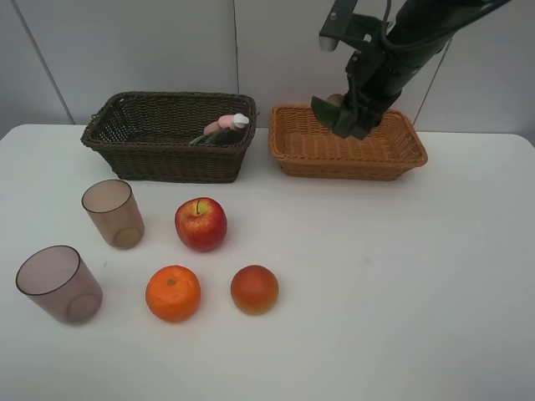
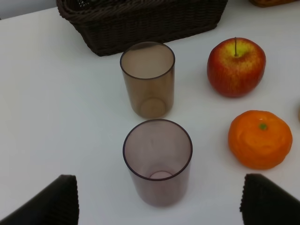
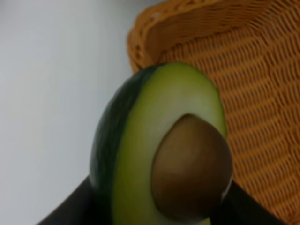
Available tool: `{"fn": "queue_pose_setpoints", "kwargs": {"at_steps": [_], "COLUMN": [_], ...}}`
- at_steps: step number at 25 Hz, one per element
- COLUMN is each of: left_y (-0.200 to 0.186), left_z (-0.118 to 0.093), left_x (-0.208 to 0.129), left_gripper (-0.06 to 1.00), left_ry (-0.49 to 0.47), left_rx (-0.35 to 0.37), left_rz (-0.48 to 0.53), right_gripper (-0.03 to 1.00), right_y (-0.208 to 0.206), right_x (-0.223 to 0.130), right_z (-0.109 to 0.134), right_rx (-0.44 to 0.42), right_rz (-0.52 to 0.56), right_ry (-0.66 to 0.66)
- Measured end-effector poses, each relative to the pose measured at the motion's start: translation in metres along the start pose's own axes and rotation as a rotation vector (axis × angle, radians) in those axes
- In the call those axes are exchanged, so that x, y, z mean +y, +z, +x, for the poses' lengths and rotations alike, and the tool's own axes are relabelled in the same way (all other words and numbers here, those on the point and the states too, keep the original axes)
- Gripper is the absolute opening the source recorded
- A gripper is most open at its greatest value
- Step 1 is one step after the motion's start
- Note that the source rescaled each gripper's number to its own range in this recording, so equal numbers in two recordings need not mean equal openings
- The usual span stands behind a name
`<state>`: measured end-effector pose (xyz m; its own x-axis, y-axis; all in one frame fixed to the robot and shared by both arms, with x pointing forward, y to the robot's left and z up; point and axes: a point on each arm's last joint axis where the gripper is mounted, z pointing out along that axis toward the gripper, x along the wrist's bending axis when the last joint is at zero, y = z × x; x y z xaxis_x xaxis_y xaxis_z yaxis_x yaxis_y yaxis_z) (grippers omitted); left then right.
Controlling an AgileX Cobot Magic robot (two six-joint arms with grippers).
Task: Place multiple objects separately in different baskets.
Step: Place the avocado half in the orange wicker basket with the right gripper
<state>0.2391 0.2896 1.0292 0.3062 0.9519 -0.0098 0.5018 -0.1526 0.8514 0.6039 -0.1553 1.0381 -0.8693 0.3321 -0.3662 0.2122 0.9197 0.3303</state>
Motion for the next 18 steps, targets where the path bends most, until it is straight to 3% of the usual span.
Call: {"fn": "queue_pose_setpoints", "kwargs": {"at_steps": [7,18], "left_y": [0.0,0.0], "left_z": [0.0,0.0], "left_x": [0.0,0.0], "left_gripper": [0.94,0.94], "left_ry": [0.0,0.0], "left_rx": [0.0,0.0], "left_rz": [0.0,0.0], "right_gripper": [0.22,0.22], "right_y": [0.015,0.066], "right_x": [-0.03,-0.041], "right_z": [-0.035,-0.041], "right_rx": [-0.12,-0.152], "right_rz": [-0.026,-0.032], "right_ry": [0.107,0.133]}}
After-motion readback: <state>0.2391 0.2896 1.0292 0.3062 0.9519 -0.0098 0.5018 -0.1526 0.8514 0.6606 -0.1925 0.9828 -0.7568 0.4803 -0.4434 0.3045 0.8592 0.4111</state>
